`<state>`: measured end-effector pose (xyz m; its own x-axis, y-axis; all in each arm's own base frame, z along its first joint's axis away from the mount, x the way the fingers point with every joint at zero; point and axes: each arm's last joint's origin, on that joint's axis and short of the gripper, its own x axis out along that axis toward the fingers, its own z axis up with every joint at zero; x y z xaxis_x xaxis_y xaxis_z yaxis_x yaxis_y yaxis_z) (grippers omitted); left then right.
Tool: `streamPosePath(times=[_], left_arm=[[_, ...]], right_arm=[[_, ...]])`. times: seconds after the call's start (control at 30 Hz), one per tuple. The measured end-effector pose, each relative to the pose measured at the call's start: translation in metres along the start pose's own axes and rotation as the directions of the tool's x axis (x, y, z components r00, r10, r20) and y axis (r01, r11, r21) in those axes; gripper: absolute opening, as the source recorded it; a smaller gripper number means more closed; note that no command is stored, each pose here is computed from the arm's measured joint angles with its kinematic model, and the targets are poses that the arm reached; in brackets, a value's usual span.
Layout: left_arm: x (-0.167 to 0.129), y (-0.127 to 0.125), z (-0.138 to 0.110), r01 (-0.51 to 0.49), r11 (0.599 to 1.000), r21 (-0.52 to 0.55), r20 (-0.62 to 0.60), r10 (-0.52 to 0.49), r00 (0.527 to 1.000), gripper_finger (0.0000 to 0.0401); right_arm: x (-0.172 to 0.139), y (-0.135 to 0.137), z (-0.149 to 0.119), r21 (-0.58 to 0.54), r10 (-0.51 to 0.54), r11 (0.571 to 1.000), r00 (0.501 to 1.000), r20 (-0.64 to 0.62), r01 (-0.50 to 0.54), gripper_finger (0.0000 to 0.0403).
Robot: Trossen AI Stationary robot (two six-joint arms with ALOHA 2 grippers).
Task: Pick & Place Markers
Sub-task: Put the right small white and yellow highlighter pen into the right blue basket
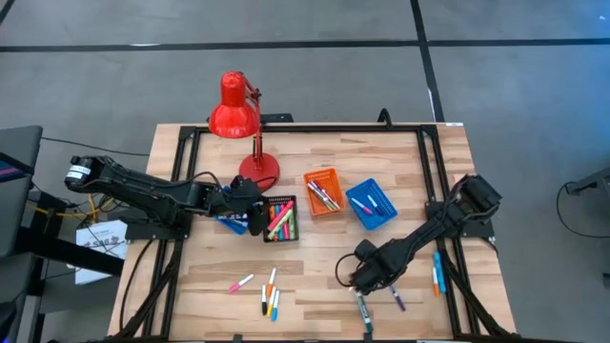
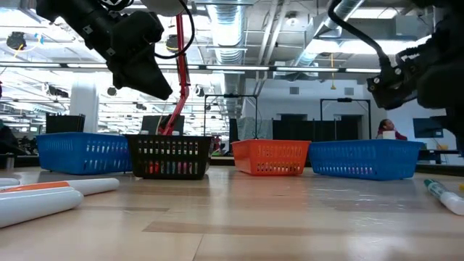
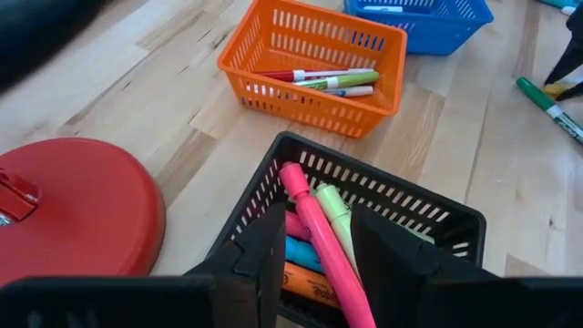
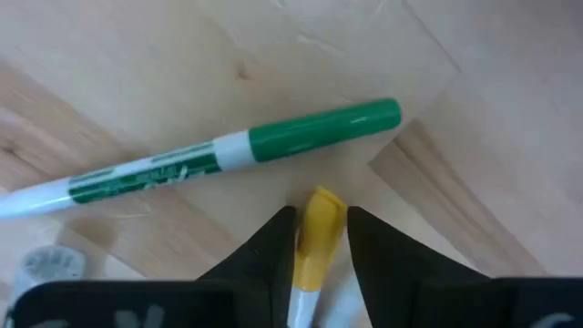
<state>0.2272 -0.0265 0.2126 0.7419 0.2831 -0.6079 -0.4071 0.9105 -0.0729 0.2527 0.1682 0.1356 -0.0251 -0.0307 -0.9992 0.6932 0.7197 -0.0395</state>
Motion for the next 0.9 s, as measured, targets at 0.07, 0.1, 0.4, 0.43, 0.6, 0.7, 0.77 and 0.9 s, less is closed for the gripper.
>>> streamPosePath(times=[0.07, 0.1, 0.4, 0.43, 0.6, 0.7, 0.77, 0.9], left_arm=[[0.0, 0.0, 0.0, 0.0, 1.0, 0.0, 0.001, 0.0, 1.0, 0.0121], [0.0, 0.0, 0.0, 0.0, 1.0, 0.0, 0.0, 0.0, 1.0, 0.0121], [0.0, 0.0, 0.001, 0.003, 1.0, -0.003, 0.005, -0.003, 1.0, 0.0121], [0.0, 0.0, 0.001, 0.003, 1.0, -0.003, 0.007, -0.003, 1.0, 0.0121], [0.0, 0.0, 0.001, 0.004, 1.0, -0.003, 0.008, -0.004, 1.0, 0.0121], [0.0, -0.001, 0.001, 0.005, 1.0, -0.006, 0.012, -0.005, 1.0, 0.0121], [0.0, -0.001, 0.002, 0.006, 1.0, -0.007, 0.014, -0.006, 1.0, 0.0121], [0.0, -0.001, 0.002, 0.008, 1.0, -0.009, 0.018, -0.008, 1.0, 0.0121]], right_arm=[[0.003, -0.002, 0.001, 0.004, 0.008, 1.0, 1.0, -0.001, -0.008, 0.0087], [0.004, -0.003, 0.002, 0.006, 0.007, 1.0, 1.0, -0.003, -0.007, 0.0081], [-0.032, 0.003, 0.02, -0.069, 0.117, 0.991, 0.99, 0.08, -0.112, 0.0035], [-0.04, 0.003, 0.022, -0.086, 0.135, 0.988, 0.984, 0.114, -0.126, 0.0035], [-0.081, -0.015, 0.038, -0.103, 0.137, 0.989, 0.921, 0.365, -0.106, 0.0045], [-0.097, -0.039, 0.049, -0.028, 0.005, 1.0, 0.852, 0.524, 0.011, 0.0044], [-0.105, -0.055, 0.057, 0.036, -0.102, 0.994, 0.795, 0.598, 0.1, 0.004], [-0.102, -0.08, 0.076, 0.086, -0.242, 0.967, 0.753, 0.612, 0.24, 0.0036]])
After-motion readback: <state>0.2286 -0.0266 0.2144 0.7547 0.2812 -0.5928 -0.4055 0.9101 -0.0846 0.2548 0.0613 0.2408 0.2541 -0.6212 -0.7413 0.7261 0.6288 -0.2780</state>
